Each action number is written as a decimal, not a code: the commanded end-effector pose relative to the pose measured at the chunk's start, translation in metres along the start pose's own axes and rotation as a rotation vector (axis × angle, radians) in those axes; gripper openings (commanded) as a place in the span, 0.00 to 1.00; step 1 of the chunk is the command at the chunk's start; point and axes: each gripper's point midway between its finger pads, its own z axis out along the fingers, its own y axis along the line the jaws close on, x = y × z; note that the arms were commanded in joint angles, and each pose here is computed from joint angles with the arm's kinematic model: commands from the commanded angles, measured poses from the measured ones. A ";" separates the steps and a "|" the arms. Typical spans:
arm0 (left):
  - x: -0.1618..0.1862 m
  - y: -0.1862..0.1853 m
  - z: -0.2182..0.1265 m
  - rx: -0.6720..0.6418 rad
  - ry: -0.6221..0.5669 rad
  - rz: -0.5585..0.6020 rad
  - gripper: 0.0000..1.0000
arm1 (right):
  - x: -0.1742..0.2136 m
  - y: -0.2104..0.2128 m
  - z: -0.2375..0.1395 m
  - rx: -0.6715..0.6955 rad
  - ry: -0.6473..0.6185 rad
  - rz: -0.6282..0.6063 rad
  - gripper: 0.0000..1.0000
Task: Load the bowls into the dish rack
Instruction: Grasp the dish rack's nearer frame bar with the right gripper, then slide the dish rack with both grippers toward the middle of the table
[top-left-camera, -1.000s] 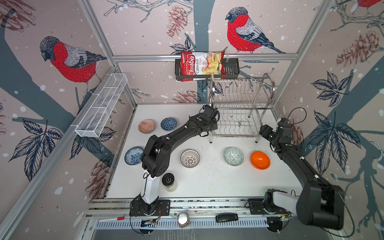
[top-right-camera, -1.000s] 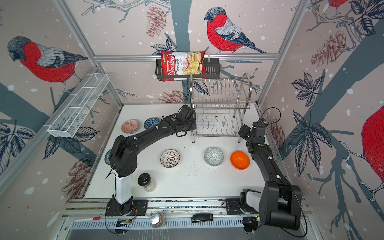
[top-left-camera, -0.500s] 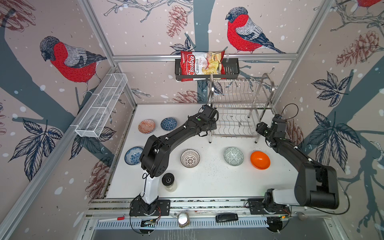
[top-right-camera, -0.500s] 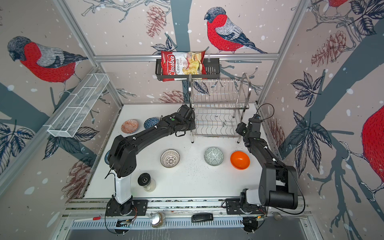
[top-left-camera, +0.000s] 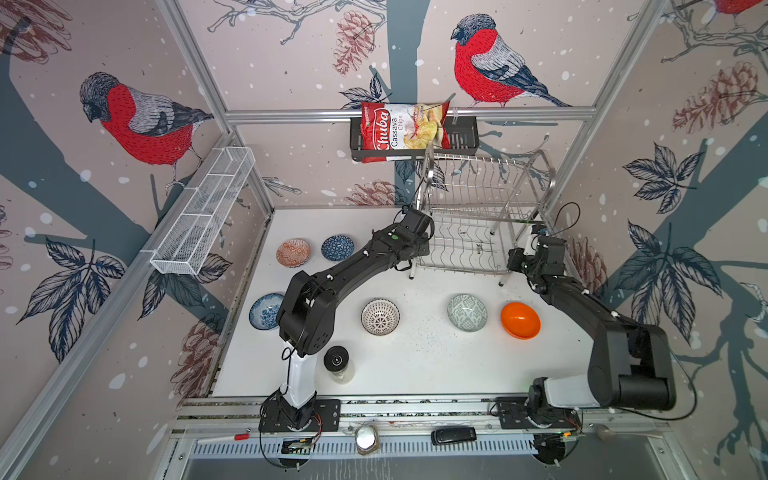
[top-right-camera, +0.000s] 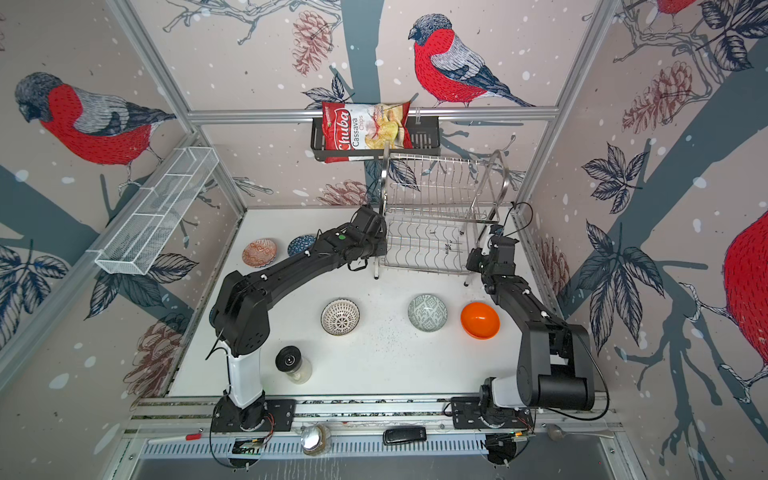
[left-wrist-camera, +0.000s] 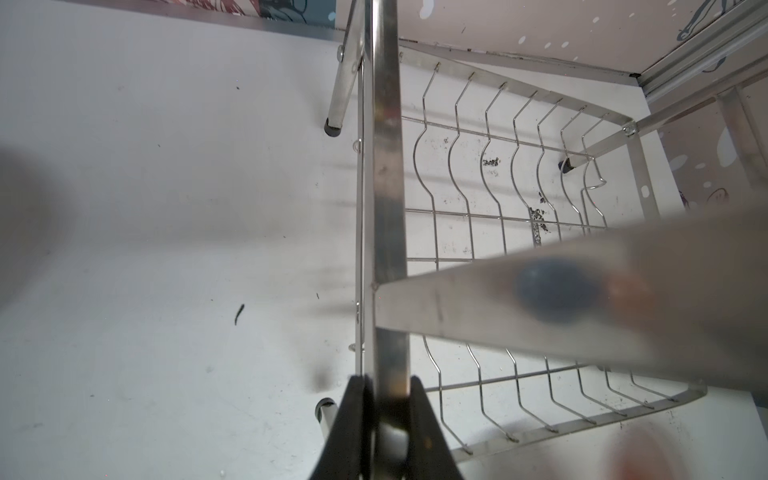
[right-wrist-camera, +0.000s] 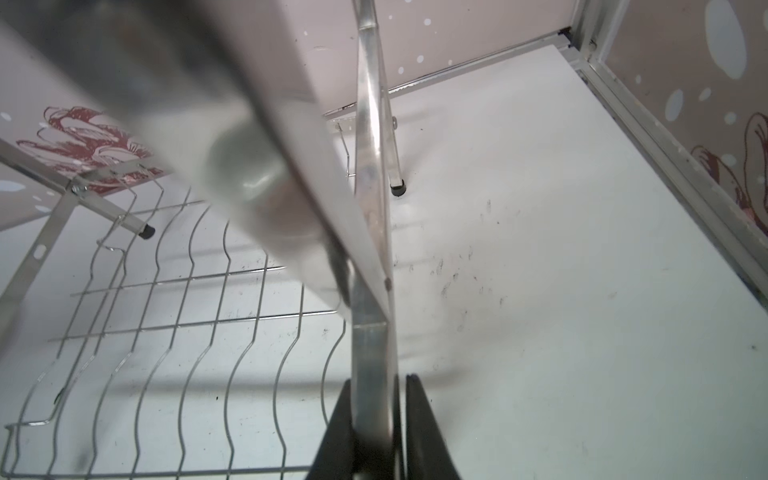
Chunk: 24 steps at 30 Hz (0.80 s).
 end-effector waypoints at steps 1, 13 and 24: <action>0.014 0.008 -0.007 -0.021 0.065 -0.074 0.00 | -0.018 -0.004 0.000 0.039 -0.063 0.234 0.09; 0.005 0.040 -0.026 -0.088 0.009 -0.119 0.00 | -0.044 0.039 -0.002 -0.002 -0.101 0.145 0.02; -0.010 0.086 -0.049 -0.154 -0.058 -0.155 0.00 | -0.055 0.096 -0.004 -0.049 -0.144 0.056 0.00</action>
